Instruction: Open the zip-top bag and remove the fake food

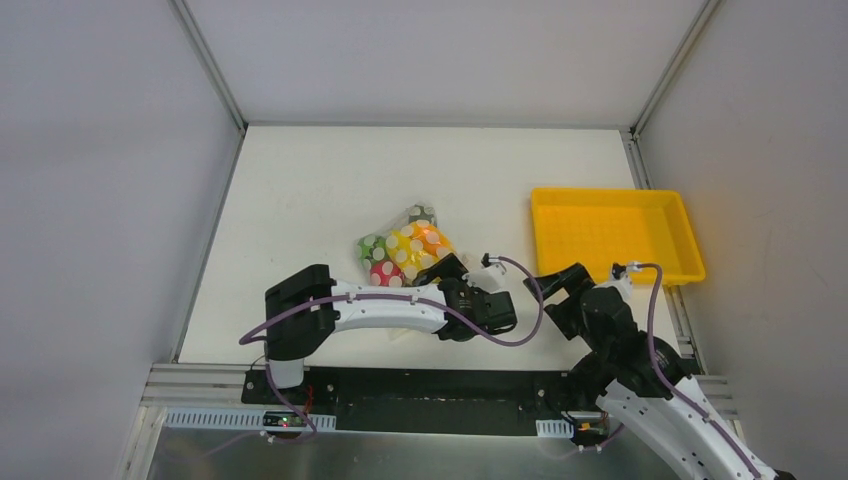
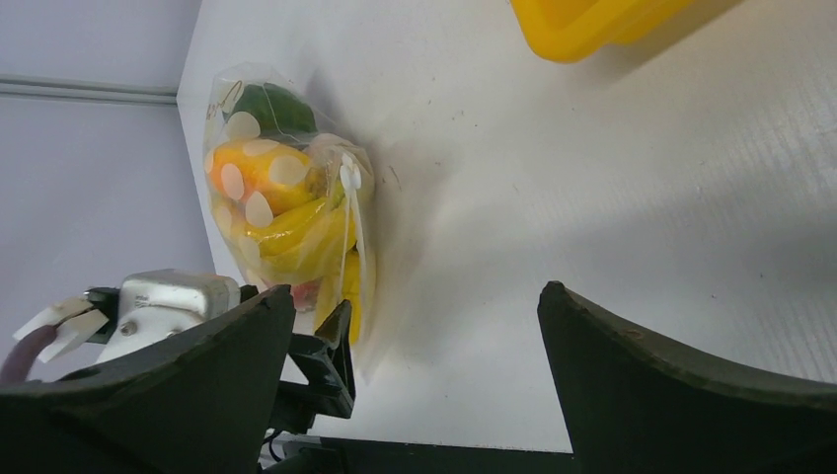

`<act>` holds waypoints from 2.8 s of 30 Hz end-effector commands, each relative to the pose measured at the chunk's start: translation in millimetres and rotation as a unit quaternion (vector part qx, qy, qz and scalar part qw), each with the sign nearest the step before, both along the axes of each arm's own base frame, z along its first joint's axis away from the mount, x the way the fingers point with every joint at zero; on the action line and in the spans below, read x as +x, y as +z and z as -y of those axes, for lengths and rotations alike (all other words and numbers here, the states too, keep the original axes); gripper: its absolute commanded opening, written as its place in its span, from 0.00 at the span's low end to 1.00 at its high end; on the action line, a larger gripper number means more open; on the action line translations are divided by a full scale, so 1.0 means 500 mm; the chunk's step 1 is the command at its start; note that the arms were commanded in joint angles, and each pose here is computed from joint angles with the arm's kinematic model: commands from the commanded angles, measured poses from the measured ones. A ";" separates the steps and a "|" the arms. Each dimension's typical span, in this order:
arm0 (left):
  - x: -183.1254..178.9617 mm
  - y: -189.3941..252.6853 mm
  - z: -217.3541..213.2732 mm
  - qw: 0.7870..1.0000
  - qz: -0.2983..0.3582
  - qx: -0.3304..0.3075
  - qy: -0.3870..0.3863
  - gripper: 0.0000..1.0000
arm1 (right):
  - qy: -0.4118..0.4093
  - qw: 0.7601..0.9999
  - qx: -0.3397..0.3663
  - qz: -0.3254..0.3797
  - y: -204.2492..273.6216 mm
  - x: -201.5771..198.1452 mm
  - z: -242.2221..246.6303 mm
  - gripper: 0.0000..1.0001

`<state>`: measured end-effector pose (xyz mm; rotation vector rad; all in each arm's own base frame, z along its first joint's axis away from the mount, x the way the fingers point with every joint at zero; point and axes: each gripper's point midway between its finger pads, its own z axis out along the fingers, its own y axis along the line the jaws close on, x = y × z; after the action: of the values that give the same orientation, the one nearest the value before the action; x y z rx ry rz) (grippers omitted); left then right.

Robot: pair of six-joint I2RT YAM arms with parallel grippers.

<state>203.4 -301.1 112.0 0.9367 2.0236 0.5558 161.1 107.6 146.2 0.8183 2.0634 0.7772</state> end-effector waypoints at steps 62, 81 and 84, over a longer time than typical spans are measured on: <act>-0.024 0.057 -0.003 0.949 -0.256 -0.184 0.008 0.00 | 0.140 0.981 0.134 -0.032 -0.054 0.045 -0.395 0.59; -0.046 0.083 0.027 0.908 -0.331 -0.256 -0.015 0.00 | 0.103 0.985 0.100 -0.099 -0.163 0.031 -0.375 0.63; -0.059 0.083 0.036 0.899 -0.349 -0.264 -0.021 0.00 | 0.108 0.986 0.091 -0.093 -0.166 0.038 -0.384 0.63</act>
<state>192.6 -306.3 136.4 0.8740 2.5707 -0.2431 174.7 297.2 66.1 0.8101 2.3182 1.0731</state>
